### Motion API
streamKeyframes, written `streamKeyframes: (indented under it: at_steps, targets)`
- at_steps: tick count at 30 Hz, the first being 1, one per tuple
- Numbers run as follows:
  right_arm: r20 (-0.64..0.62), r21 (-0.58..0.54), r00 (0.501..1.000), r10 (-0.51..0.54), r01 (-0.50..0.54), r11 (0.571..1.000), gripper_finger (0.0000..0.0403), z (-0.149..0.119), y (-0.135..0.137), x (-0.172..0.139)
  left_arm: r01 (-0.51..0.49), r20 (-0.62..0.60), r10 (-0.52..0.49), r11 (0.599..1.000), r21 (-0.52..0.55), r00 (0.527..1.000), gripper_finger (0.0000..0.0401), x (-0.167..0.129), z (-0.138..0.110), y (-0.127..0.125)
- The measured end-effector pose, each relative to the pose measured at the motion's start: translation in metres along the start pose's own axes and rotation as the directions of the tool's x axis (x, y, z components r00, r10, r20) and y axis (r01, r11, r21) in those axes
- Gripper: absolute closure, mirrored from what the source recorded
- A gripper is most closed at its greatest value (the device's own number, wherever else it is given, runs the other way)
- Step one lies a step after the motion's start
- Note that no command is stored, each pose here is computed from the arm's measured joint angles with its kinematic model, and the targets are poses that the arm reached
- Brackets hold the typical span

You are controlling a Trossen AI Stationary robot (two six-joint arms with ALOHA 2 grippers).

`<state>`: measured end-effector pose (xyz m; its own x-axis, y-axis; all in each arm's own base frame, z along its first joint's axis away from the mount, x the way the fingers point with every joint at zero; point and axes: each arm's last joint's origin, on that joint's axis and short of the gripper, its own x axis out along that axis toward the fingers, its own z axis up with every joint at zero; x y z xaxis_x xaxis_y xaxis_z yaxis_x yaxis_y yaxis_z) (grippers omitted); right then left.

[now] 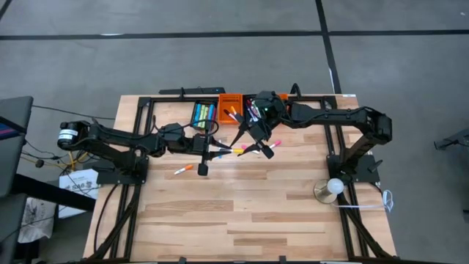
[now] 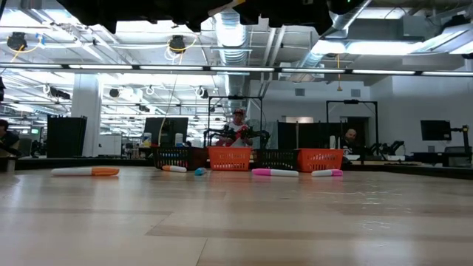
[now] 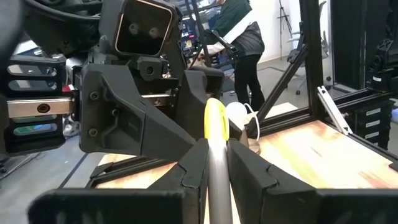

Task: Pick & Place Markers
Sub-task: Put the small yellow highlighter pen into the left orange basket

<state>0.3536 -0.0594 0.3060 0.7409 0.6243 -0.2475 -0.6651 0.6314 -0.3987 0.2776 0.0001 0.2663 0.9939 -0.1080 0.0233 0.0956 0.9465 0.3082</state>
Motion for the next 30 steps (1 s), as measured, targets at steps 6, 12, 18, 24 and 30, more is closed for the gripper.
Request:
streamKeyframes:
  at_steps: [6,12,18,24,30]
  targets:
    - [0.002,-0.005,1.000,-0.003,0.003,1.000,0.0229,0.000,0.000,0.000,-0.004,-0.004,0.004,1.000,0.000,1.000,0.0348,0.000,0.000,0.000]
    - [0.003,-0.005,1.000,-0.002,0.002,1.000,0.0226,0.001,0.000,0.000,-0.005,-0.006,0.005,1.000,0.025,1.000,0.0348,0.000,0.000,0.000]
    - [0.028,-0.027,1.000,0.002,-0.002,1.000,0.0226,0.006,0.000,0.000,-0.030,-0.029,0.031,0.999,0.025,0.999,0.0348,0.000,-0.003,0.001]
    - [0.047,-0.052,0.999,0.019,-0.016,0.998,0.0231,0.012,0.005,0.008,-0.027,-0.027,0.027,0.999,0.025,0.999,0.0348,0.000,-0.003,0.002]
    - [0.020,-0.051,1.000,0.010,-0.009,0.999,0.0232,0.012,0.007,0.010,-0.024,-0.003,0.024,0.999,0.034,1.000,0.0348,0.000,-0.001,0.003]
